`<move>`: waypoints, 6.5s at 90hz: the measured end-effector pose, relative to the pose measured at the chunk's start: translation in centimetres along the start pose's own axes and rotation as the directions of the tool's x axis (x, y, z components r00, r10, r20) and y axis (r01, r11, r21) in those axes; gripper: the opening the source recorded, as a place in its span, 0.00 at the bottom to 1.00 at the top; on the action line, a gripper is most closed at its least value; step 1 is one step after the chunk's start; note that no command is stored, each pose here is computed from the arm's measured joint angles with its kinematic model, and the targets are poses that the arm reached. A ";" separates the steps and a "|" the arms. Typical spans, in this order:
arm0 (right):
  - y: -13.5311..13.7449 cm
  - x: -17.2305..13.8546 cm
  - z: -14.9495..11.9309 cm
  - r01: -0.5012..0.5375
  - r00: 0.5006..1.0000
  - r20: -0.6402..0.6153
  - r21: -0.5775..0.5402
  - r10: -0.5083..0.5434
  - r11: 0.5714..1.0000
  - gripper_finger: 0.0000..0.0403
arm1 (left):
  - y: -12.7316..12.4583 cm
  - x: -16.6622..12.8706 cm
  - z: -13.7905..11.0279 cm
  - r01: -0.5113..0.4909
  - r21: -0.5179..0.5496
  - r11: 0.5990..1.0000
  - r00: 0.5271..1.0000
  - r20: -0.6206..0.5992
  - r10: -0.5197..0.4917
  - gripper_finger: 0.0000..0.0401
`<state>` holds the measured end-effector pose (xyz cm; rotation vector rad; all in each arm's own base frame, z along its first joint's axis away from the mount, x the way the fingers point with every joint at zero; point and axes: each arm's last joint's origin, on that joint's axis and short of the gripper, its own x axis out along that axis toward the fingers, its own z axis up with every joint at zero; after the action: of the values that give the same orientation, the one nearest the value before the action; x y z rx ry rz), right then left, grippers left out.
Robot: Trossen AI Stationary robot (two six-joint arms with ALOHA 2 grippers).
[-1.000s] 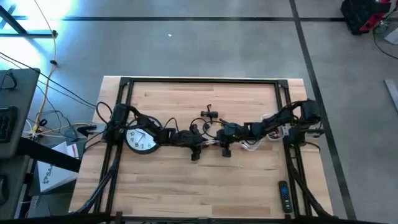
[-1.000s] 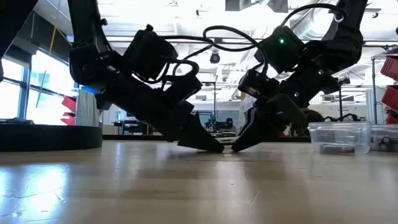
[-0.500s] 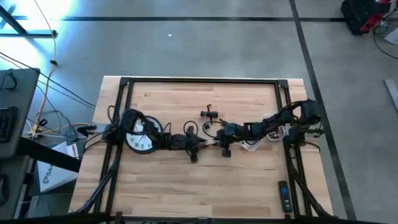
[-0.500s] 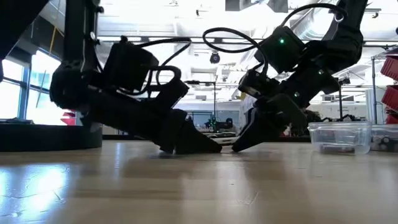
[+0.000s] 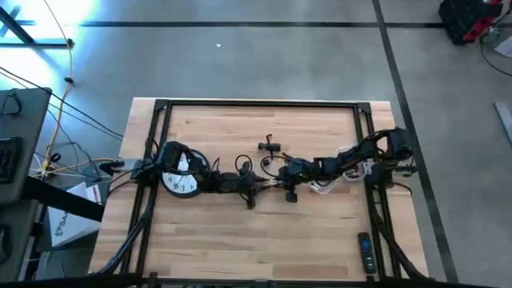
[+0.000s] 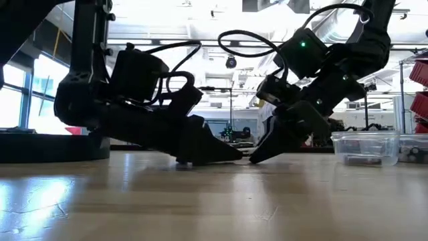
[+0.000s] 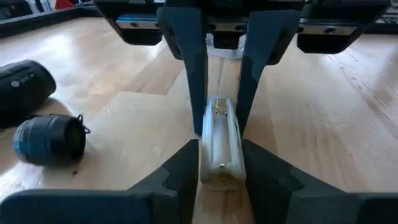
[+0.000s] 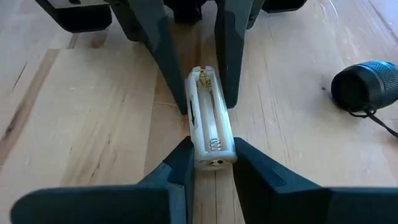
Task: Insert battery
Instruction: Insert the silver battery into the white battery case
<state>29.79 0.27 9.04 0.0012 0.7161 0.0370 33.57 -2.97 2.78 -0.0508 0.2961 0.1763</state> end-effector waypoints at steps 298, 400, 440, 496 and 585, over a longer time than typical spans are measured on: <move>-0.2 -9.6 -2.9 0.365 0.748 -0.651 0.241 -0.129 0.899 0.21 | 0.3 0.0 0.9 0.006 0.035 0.999 0.994 -0.113 -0.002 0.17; 1.4 -11.8 5.7 0.373 0.769 -0.563 0.013 -0.302 0.928 0.00 | 0.3 -0.1 1.1 0.018 0.023 1.000 0.991 -0.132 -0.015 0.17; 2.2 -5.8 6.8 0.037 0.993 0.117 -0.037 -0.033 0.999 0.00 | 0.1 -0.2 2.7 0.015 0.030 0.999 0.966 -0.260 -0.007 0.17; 1.0 -0.7 6.5 0.008 0.999 0.036 -0.067 -0.005 0.998 0.00 | -0.4 0.1 3.1 0.008 0.057 0.998 0.955 -0.297 0.009 0.17; 0.1 -0.8 5.4 0.034 0.996 -0.086 0.040 -0.030 0.999 0.00 | -0.4 0.1 3.1 0.008 0.067 0.998 0.955 -0.296 0.012 0.17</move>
<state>32.74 0.42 13.67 0.0277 0.8020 -0.0087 34.64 -3.09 5.72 -0.0095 0.6017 0.1607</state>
